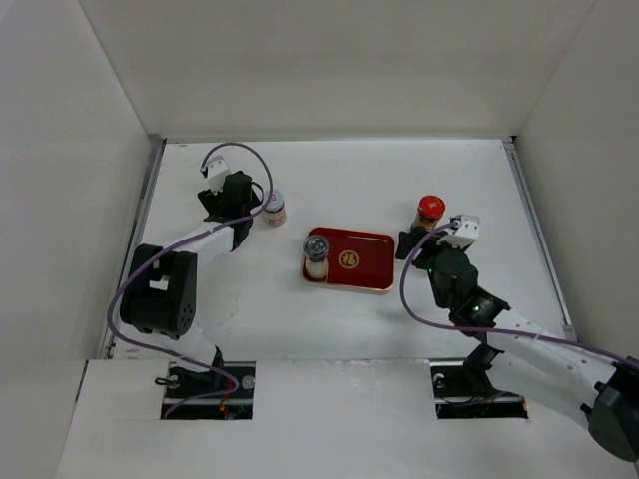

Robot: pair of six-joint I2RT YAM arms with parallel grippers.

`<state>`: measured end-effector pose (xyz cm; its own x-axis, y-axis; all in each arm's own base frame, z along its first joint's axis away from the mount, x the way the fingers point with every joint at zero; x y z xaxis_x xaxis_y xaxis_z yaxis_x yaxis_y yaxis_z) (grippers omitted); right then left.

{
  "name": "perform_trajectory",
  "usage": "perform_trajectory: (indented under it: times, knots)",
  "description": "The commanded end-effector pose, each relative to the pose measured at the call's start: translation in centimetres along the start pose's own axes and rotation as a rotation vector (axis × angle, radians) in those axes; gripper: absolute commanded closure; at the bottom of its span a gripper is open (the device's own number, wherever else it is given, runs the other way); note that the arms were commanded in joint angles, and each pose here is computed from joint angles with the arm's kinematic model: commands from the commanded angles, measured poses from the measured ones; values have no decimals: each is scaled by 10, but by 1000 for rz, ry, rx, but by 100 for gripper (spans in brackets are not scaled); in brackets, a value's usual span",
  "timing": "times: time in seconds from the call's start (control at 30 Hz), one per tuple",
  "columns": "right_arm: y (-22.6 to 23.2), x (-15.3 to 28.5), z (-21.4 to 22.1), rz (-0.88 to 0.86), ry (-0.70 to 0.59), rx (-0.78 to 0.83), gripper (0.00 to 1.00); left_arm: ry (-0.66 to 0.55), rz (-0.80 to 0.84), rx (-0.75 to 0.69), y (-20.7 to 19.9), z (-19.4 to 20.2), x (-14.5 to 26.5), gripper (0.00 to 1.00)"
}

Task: Organize the condiment bottles

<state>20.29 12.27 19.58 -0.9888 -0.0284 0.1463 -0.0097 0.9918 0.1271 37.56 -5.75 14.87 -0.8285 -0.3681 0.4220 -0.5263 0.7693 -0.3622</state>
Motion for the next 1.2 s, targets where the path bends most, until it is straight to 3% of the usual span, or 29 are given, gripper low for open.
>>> perform_trajectory:
  times: [0.0,0.23,0.6,0.93,1.17]
  knots:
    - [10,0,-21,-38,-58,-51,2,-111,55,90,-9,-30,22,56]
    - [10,-1,-20,-33,-51,-40,2,-211,176,147,-6,-45,89,63]
    - [9,-1,-21,-31,-56,-41,2,-135,472,98,-53,-29,170,63]
    - [8,1,-22,-33,-64,-48,1,-122,607,32,-132,-25,182,63]
    - [7,3,-25,-33,-77,-57,1,-83,656,-1,-151,0,177,63]
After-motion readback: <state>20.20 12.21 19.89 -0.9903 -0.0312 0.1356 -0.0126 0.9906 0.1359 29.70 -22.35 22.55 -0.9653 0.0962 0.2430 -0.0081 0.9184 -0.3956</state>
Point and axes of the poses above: each gripper's point midway between its finger pads, its own x axis back along the fingers, its own y axis along the line the jaws close on, z = x × y, the point moved 9 cm from there along x, back along the fingers, and after that the axes turned 12 degrees about x, right-handed, at the moved point
